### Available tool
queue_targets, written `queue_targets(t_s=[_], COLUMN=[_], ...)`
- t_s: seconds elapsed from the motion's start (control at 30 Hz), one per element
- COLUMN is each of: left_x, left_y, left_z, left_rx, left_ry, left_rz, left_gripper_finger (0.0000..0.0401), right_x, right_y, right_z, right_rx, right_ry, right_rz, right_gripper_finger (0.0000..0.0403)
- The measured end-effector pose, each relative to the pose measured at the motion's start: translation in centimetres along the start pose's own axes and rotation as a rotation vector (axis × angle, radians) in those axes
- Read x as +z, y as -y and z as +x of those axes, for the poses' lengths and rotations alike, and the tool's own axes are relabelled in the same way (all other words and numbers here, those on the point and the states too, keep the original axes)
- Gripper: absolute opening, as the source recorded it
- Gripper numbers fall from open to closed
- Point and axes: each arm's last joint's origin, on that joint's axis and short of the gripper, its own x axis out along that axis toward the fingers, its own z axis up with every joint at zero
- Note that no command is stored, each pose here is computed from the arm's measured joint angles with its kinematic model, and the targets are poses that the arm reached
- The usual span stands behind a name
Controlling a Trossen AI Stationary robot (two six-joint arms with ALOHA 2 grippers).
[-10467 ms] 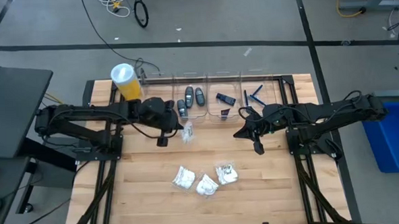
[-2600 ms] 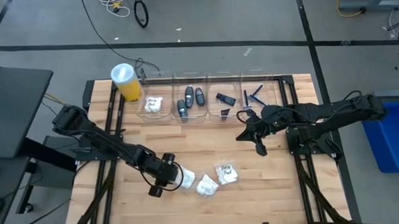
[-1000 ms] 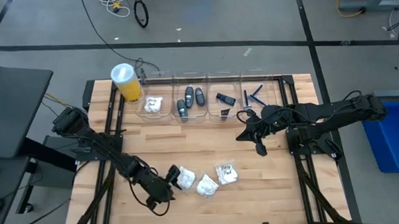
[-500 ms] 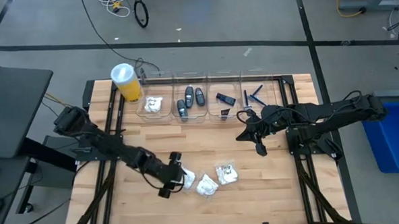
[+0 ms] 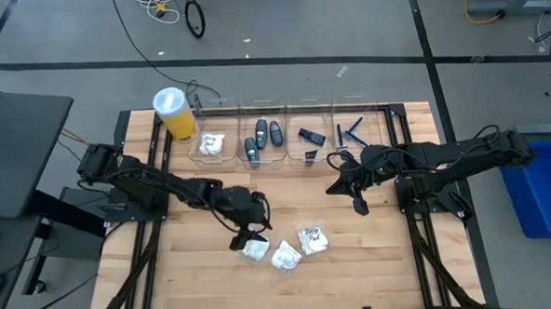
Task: Pick & Place Travel size toiletries
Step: Put the white cotton pack into the left transparent bin
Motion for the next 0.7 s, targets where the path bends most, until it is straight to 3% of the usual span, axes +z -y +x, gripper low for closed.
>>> queue_targets(t_s=[0.33, 0.7], left_x=[0.0, -2.3], left_y=[-0.6, -1.9], left_z=[-0.1, 3.6], left_rx=[0.018, -0.049], left_ry=[0.000, -0.052], left_rz=[0.048, 0.004], left_gripper_finger=[0.0203, 0.0197], right_x=[0.0, 0.0], right_y=[0.0, 0.0], right_z=[0.0, 0.0], right_rx=[0.000, 0.000], right_ry=[0.000, 0.002], right_rz=[-0.005, -0.008], right_gripper_finger=[0.0008, 0.0009])
